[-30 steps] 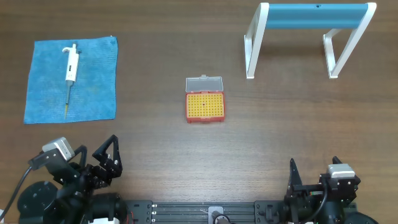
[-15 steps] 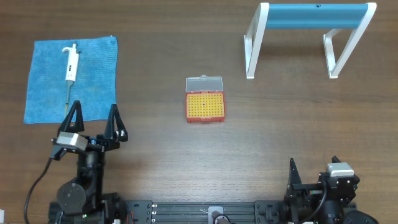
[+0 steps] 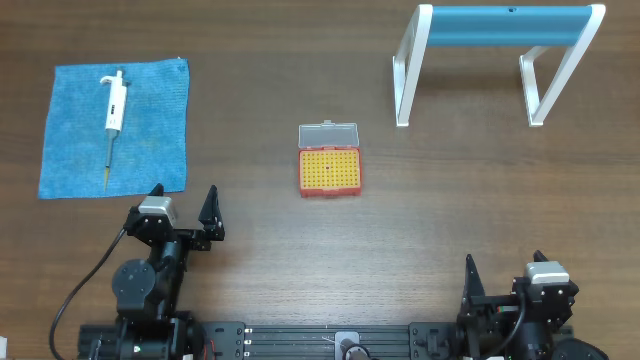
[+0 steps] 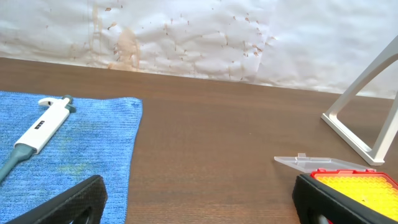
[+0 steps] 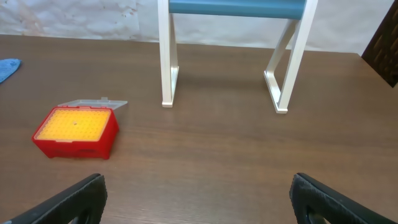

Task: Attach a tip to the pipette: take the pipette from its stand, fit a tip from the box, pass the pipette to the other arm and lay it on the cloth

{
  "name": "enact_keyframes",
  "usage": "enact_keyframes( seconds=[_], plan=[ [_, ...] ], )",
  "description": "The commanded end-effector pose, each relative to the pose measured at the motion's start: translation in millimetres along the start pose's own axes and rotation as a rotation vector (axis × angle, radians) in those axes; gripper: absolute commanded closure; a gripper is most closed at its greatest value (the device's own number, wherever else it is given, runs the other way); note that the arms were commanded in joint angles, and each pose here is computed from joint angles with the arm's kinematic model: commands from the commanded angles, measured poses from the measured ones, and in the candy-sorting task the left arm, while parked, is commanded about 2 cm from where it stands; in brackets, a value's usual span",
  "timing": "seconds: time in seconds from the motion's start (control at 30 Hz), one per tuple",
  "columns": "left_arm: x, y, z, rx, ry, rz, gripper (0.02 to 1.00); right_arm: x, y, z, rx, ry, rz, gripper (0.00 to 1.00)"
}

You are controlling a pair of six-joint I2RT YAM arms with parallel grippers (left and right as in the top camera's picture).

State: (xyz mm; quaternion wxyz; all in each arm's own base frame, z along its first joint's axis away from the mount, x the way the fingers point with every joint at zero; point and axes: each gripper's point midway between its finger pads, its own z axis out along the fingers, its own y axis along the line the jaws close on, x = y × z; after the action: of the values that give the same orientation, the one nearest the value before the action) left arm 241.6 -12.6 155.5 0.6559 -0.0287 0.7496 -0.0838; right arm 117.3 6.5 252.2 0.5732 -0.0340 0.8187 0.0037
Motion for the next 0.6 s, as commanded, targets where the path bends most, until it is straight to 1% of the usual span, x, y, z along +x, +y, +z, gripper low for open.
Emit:
enact_keyframes(
  seconds=[0.03, 0.17, 0.2, 0.23, 0.27, 0.3, 0.33, 0.37, 0.4, 0.47, 0.6],
  plan=[
    [0, 4, 0, -0.018, -0.005, 0.017, 0.056, -1, 2, 0, -0.014, -0.004, -0.012, 0.051],
    [0, 4, 0, -0.018, -0.005, 0.017, 0.056, -1, 2, 0, -0.014, -0.004, -0.012, 0.051],
    [0, 4, 0, -0.018, -0.005, 0.017, 0.056, -15, -2, 3, 0.01, -0.061, -0.048, 0.051],
    [0, 4, 0, -0.018, -0.005, 0.017, 0.053, -36, -3, 12, 0.018, -0.16, -0.072, 0.051],
    [0, 4, 0, -0.018, -0.005, 0.017, 0.056, -63, -4, 33, 0.034, -0.313, -0.103, 0.051],
    [0, 4, 0, -0.018, -0.005, 0.017, 0.056, -74, -5, 50, 0.043, -0.409, -0.112, 0.051],
    [0, 4, 0, -0.018, -0.005, 0.017, 0.056, -76, -4, 70, 0.048, -0.501, -0.113, 0.049],
    [0, 3, 0, -0.018, -0.005, 0.017, 0.056, -66, -4, 93, 0.058, -0.606, -0.113, 0.051],
    [0, 4, 0, -0.018, -0.005, 0.017, 0.056, -53, -4, 104, 0.063, -0.644, -0.113, 0.051],
    [0, 4, 0, -0.018, -0.005, 0.017, 0.056, -26, -3, 123, 0.057, -0.592, -0.113, 0.051],
    [0, 4, 0, -0.018, -0.005, 0.017, 0.056, 45, -1, 156, 0.027, -0.273, -0.112, 0.051]
  ],
)
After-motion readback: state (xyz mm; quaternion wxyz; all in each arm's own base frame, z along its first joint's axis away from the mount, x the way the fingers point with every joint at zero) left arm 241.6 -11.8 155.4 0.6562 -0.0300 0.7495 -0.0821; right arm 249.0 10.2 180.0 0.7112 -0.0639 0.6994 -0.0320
